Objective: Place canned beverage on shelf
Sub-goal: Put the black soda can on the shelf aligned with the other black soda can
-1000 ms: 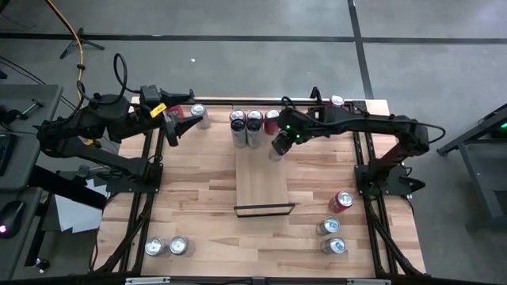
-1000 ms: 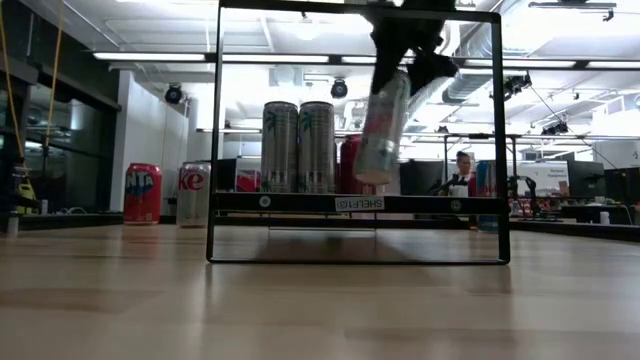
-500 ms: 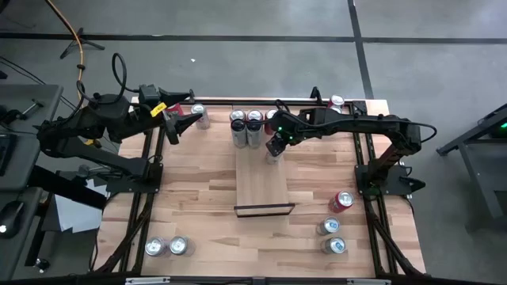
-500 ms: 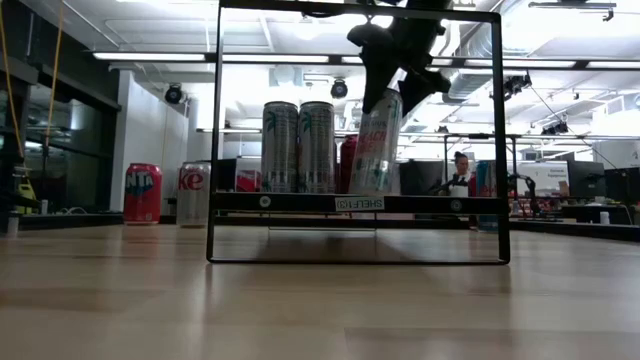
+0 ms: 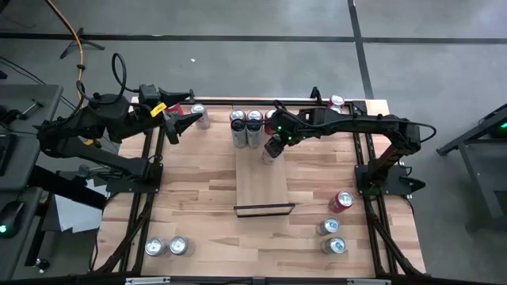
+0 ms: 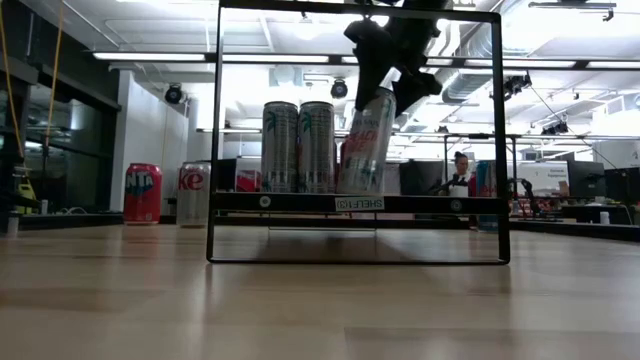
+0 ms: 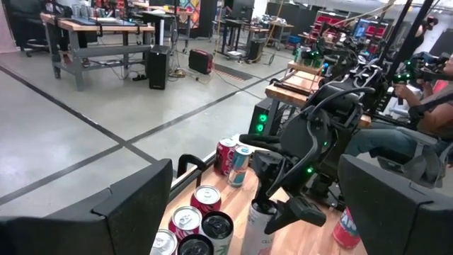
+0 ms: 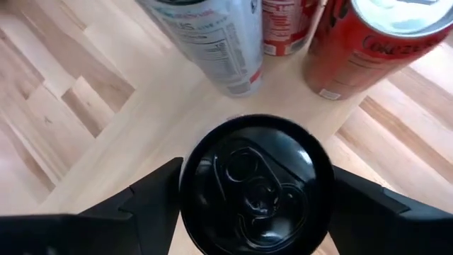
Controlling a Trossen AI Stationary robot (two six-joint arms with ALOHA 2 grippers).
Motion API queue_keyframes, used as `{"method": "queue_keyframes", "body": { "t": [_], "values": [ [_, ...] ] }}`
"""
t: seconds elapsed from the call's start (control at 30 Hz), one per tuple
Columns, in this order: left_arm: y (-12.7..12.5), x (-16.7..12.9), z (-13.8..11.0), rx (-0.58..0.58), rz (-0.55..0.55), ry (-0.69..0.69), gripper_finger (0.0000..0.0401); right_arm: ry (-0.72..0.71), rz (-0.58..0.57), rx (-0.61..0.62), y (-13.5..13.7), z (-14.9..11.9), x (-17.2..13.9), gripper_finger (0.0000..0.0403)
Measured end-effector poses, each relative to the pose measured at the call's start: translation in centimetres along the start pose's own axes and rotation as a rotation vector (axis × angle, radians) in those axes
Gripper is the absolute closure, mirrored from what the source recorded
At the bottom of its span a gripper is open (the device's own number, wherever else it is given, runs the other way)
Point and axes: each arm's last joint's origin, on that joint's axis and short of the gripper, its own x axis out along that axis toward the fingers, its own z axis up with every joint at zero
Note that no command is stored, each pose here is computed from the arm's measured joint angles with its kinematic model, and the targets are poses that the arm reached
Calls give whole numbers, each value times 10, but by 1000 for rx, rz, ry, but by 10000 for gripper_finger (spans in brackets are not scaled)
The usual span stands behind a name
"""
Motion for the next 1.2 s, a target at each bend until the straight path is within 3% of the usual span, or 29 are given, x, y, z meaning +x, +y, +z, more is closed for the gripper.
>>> {"method": "queue_keyframes", "body": {
  "t": [0.83,1.2],
  "values": [
    [0,0,0,-1,-1,0,48,8,19,29,1,0,0,119],
    [0,0,0,-4,-1,1,48,43,145,-54,6,1,-1,118]
  ]
}}
